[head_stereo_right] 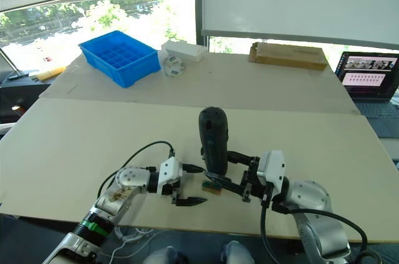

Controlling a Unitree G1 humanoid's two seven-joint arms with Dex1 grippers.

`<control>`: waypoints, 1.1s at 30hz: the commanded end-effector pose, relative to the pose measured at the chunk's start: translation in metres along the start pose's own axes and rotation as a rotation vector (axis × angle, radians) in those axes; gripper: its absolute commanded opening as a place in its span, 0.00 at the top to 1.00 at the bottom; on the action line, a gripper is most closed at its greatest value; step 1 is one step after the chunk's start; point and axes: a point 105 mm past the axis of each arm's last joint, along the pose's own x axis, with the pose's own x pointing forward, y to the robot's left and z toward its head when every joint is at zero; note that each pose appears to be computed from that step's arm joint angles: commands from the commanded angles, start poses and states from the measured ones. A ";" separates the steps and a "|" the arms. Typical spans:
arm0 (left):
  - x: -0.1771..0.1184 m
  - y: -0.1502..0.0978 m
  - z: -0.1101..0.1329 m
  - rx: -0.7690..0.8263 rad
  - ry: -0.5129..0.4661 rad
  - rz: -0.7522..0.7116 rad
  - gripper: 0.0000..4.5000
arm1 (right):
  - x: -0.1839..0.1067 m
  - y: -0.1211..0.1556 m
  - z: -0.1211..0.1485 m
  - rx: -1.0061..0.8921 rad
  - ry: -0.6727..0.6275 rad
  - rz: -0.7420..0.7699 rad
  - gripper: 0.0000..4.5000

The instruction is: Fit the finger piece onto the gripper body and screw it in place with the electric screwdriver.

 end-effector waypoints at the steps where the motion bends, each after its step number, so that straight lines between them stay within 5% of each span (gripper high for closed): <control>1: 0.004 -0.010 -0.010 -0.036 0.018 -0.022 0.00 | 0.003 0.000 0.013 -0.051 -0.052 0.009 0.57; 33: 0.001 -0.007 -0.013 -0.033 0.019 -0.010 0.00 | 0.007 -0.001 0.013 -0.060 -0.055 0.012 0.57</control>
